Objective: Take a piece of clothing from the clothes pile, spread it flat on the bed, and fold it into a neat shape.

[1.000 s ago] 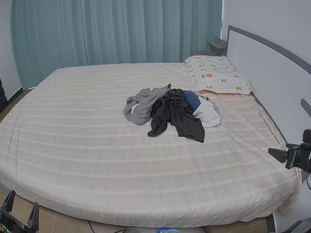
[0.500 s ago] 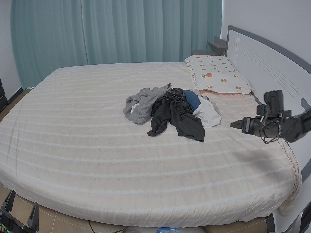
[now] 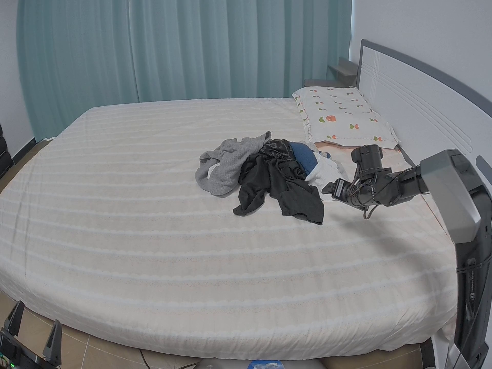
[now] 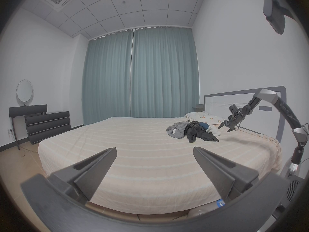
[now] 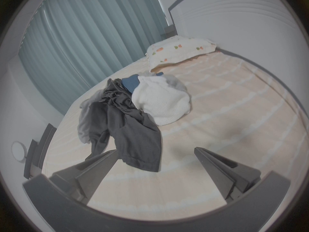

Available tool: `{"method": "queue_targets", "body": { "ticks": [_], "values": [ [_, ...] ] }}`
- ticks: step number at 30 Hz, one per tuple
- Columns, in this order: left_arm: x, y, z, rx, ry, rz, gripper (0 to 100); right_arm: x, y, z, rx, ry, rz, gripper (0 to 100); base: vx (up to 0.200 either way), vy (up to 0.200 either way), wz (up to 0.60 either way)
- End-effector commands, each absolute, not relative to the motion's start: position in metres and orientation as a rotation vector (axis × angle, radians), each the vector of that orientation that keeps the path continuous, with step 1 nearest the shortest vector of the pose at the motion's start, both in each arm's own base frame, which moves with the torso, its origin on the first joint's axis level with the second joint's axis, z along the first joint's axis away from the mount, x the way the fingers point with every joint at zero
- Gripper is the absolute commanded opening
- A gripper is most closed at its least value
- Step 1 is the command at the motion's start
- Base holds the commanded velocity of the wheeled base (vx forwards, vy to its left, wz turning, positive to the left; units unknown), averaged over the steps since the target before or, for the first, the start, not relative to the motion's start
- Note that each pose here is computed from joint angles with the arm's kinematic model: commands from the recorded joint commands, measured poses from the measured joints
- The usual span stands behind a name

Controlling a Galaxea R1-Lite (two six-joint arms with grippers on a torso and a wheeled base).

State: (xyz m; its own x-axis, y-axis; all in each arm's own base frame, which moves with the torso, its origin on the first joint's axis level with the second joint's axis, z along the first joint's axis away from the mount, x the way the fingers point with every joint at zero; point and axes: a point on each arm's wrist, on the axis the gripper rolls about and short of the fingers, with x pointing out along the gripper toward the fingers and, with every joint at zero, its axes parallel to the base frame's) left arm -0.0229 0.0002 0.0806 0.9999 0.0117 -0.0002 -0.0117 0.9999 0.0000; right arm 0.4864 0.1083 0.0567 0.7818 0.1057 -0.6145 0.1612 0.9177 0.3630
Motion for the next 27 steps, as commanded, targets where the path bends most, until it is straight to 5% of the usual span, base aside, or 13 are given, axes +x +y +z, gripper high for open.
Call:
{"method": "queue_targets", "body": {
  "ticks": [1,27],
  "values": [
    [-0.023,0.000,0.076,0.000,0.000,0.012,100,0.510,0.126,-0.005,0.482,0.778,-0.081,100,0.000,0.000,0.00],
    [-0.023,0.000,0.076,0.000,0.000,0.012,100,0.512,0.174,-0.015,0.550,0.662,0.042,100,0.000,0.000,0.00]
  ]
}}
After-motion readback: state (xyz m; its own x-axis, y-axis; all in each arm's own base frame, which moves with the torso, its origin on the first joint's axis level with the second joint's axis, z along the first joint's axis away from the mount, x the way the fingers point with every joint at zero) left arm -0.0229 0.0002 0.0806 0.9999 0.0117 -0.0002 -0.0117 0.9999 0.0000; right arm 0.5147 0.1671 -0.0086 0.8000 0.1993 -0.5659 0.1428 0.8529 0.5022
